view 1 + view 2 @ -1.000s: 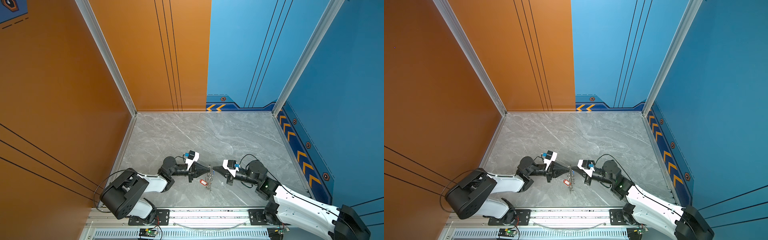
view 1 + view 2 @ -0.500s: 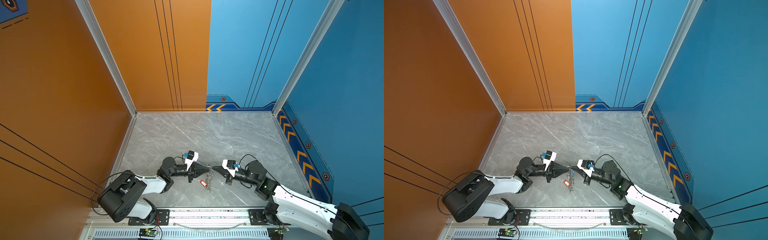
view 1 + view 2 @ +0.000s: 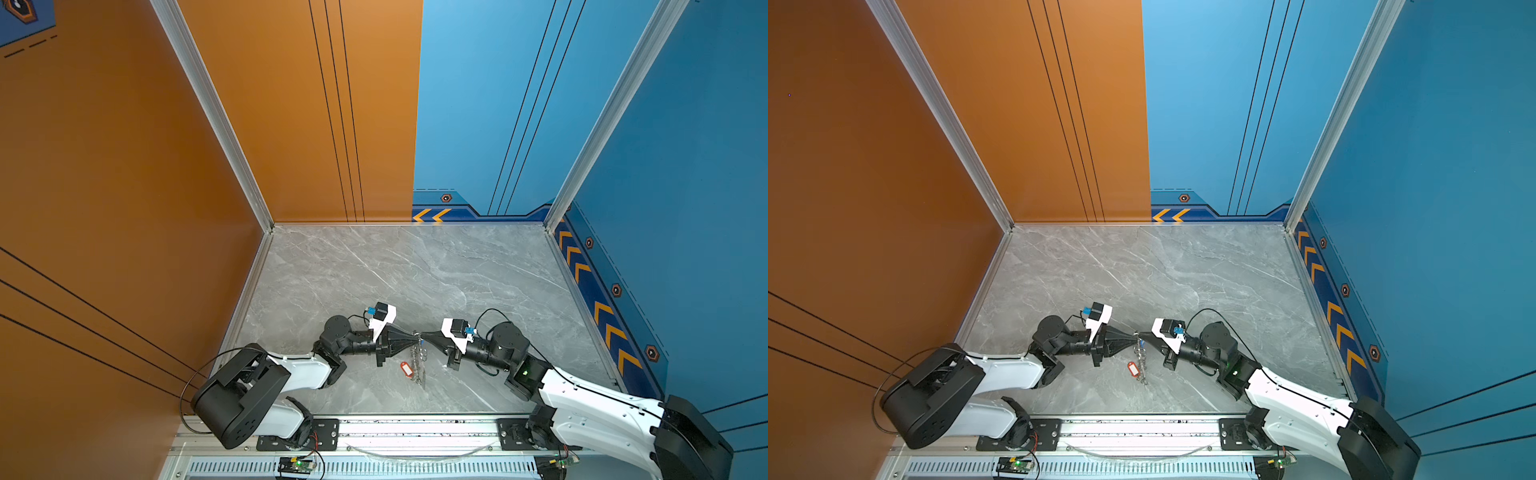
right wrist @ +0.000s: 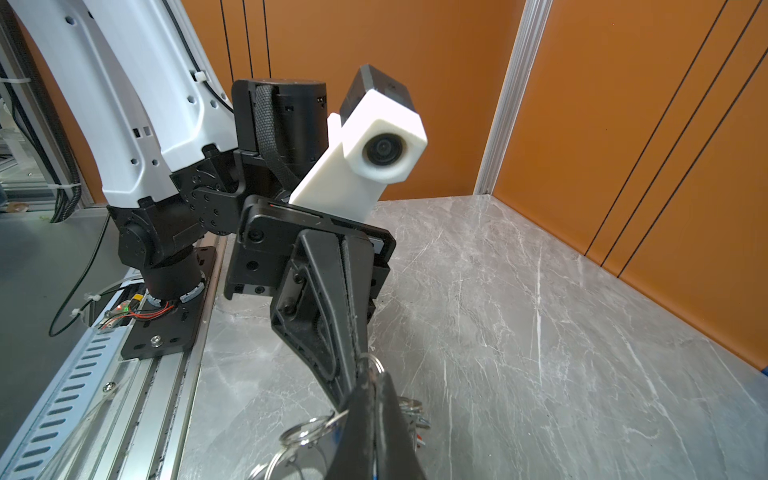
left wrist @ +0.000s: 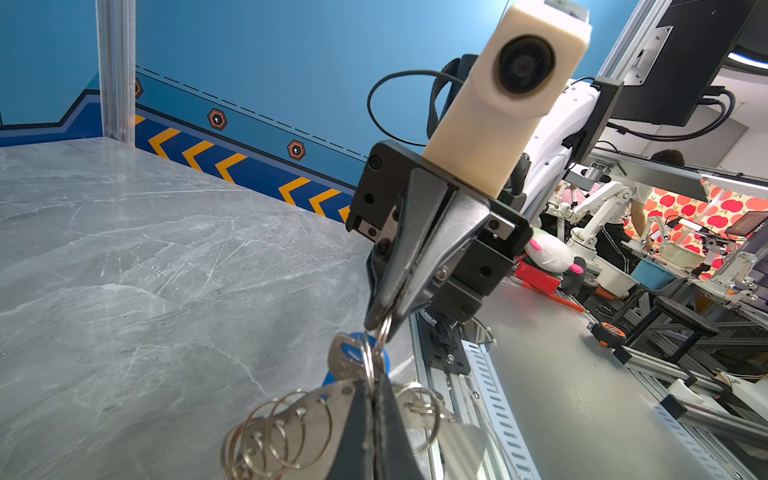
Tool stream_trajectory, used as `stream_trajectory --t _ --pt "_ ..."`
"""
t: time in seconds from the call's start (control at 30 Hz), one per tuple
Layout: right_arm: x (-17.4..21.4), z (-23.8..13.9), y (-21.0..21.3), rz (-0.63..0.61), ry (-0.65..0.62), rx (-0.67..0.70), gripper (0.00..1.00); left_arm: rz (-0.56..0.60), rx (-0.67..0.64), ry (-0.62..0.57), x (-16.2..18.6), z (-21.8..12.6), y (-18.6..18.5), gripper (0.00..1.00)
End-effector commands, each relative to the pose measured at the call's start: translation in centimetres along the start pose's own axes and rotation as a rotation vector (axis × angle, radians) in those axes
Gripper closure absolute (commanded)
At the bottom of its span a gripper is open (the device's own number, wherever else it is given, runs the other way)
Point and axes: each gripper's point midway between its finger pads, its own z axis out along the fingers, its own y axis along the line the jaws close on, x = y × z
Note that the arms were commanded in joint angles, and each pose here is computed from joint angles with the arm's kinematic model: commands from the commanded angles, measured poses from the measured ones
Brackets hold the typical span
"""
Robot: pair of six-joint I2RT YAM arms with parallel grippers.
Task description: Put the keys on the keyring
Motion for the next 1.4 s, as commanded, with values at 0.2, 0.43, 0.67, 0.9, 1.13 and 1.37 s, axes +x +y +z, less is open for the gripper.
stream_trajectory --t 0.2,0.43,0.67,0.9,1.13,1.37 --pt "4.4 -0.9 -1.4 0.048 0.148 0.082 1.0 0.159 0.099 -0.075 -2.9 0.0 -3.0 1.0" --pt "3.2 -0.3 -0.9 0.044 0.112 0.06 1.0 0.152 0.096 -0.07 -2.7 0.1 -2.7 1.0" --pt "2.0 -1.7 -1.1 0.044 0.078 0.076 1.0 0.144 0.067 -0.069 -2.4 0.1 -1.8 1.0" --pt "0.6 -2.4 0.3 0.082 0.028 -0.017 1.0 0.152 0.056 -0.056 -1.7 0.2 -1.3 1.0" --pt "0.3 -2.2 1.0 0.099 0.029 -0.066 1.0 0.152 0.053 -0.047 -1.3 0.4 -1.1 1.0" --pt "0.1 -2.1 1.0 0.096 0.027 -0.067 1.0 0.162 0.052 -0.048 -1.3 0.4 -1.2 1.0"
